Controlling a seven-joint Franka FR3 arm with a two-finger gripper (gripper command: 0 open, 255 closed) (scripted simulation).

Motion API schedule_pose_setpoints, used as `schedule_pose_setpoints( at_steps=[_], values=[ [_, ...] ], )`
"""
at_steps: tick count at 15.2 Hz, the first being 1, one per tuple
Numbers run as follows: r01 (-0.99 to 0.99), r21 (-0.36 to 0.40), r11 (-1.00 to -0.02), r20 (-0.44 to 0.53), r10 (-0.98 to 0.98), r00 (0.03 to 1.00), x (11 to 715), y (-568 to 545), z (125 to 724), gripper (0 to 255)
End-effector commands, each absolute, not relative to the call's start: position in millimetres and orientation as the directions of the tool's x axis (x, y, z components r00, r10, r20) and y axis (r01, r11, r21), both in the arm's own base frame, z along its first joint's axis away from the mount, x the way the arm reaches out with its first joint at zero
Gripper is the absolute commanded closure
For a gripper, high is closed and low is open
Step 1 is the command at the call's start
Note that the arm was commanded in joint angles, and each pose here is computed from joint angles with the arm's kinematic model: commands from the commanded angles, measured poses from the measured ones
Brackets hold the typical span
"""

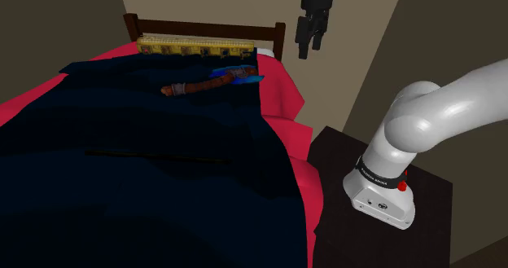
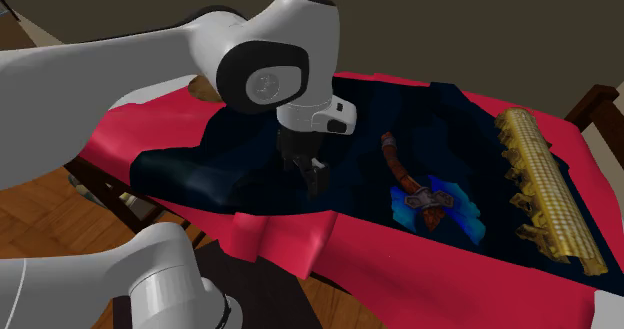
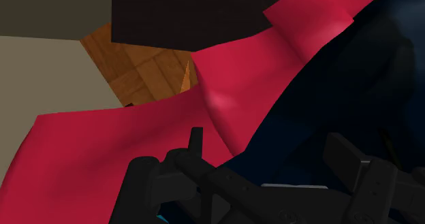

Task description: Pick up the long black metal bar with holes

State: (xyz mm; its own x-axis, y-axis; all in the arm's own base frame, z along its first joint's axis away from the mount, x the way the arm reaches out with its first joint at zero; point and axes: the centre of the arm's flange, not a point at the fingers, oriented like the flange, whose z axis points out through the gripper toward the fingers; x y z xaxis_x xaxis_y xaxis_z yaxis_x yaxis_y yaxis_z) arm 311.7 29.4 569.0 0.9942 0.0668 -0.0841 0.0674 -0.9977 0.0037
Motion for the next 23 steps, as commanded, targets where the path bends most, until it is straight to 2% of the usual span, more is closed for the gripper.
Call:
schedule_pose_setpoints(
  at_steps=[1,23],
  values=[
    [0.067,0.004,-0.998,-0.084,0.067,0.994,311.7,29.4,569.0,0],
    [0.368,-0.007,-0.93,-0.102,0.367,0.925,468.8,246.8,450.8,0]
  ],
)
